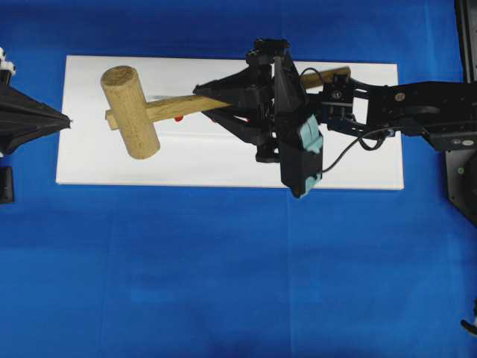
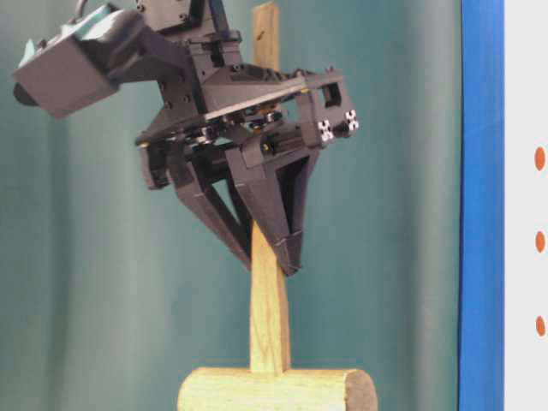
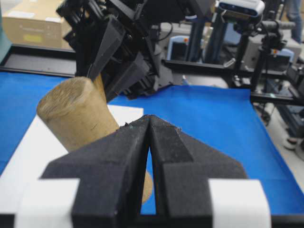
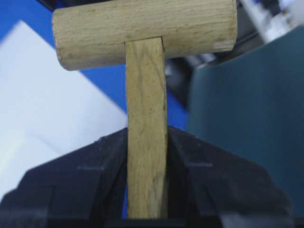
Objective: Hit the mark with a hammer.
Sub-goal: 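Carry the mallet over the board with the right gripper, then move the left gripper to the mallet head and grasp it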
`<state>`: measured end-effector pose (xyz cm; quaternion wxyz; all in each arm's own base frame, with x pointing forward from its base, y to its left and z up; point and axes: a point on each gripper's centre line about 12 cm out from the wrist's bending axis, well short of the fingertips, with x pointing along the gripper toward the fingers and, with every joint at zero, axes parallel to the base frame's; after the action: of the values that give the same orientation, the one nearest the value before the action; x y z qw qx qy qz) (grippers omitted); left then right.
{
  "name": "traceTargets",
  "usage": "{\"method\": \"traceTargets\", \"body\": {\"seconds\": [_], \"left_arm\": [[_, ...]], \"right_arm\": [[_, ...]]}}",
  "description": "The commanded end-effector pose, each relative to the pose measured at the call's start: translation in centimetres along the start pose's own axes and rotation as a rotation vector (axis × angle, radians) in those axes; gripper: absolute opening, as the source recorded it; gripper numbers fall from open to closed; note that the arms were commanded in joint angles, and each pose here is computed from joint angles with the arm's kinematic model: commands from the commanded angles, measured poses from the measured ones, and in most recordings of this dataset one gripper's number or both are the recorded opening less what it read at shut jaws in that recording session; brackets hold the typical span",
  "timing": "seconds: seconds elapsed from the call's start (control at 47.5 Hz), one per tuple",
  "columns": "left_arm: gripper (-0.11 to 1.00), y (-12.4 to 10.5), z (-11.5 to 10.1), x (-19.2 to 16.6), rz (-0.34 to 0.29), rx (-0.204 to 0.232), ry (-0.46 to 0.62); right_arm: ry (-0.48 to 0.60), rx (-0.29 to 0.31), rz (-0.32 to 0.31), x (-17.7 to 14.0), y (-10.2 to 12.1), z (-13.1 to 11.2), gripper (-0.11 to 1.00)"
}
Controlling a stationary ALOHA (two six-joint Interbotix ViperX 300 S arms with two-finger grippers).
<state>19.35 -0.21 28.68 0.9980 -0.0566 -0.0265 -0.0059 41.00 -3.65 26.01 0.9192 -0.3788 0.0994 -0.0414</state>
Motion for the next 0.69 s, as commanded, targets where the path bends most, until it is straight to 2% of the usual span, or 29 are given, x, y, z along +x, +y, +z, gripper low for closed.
{"method": "traceTargets", "body": {"seconds": [0.0,0.252,0.505,0.61,0.673], "left_arm": [[0.0,-0.01,0.37,0.12,0.001,-0.011,-0.011],[0.0,0.01,0.51,0.13,0.002,-0.043,-0.019],[0.0,0.54,0.33,0.2,0.029,-0.044,-0.01],[0.01,0.71,0.3,0.18,0.037,-0.059,-0.012],[0.06,0.79,0.39,0.19,0.041,-0.074,-0.016]], "right_arm": [[-0.06,-0.014,-0.07,-0.38,-2.06,1.98,0.09],[-0.062,-0.023,-0.071,-0.43,-2.06,2.0,0.09],[-0.063,-0.025,-0.07,-0.38,-2.02,2.06,0.09],[-0.063,-0.025,-0.07,-0.38,-2.02,2.06,0.09],[-0.064,-0.025,-0.071,-0.42,-2.06,2.1,0.09]]}}
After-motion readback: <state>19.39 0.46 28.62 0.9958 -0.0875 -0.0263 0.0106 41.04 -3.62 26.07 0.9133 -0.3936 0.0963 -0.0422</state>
